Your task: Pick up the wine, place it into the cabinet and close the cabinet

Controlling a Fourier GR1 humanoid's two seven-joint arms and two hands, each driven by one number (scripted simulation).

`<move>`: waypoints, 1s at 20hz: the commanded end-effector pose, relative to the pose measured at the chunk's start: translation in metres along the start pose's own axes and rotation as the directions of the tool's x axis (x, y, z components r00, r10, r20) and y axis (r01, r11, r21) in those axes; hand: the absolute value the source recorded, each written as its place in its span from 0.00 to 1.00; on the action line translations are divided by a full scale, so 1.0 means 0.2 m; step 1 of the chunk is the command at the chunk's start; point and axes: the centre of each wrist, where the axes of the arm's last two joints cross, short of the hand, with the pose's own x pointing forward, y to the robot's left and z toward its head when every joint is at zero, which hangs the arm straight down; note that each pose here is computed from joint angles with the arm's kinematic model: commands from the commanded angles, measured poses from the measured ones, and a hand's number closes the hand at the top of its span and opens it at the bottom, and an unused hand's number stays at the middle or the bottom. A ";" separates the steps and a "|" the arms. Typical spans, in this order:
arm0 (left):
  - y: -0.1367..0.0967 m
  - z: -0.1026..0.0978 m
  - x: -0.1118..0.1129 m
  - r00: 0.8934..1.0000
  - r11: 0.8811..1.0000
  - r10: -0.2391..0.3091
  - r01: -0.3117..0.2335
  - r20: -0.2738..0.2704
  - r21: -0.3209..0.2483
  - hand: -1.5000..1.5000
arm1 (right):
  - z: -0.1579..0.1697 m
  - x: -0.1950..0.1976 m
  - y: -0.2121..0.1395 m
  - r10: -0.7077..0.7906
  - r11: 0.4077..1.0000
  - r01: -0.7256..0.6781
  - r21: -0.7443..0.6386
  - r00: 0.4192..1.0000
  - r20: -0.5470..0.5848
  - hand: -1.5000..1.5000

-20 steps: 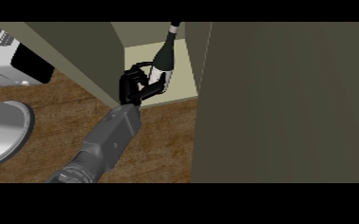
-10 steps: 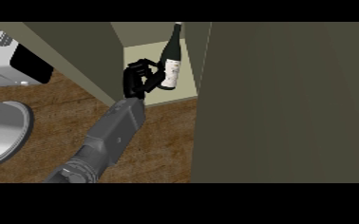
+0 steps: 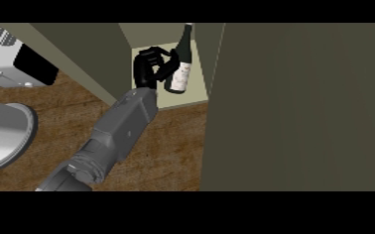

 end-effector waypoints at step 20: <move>0.04 -0.14 0.15 0.960 0.960 -0.276 0.273 0.052 0.056 1.00 | 0.03 0.00 -0.04 0.023 1.000 -0.023 -0.016 1.000 0.009 0.00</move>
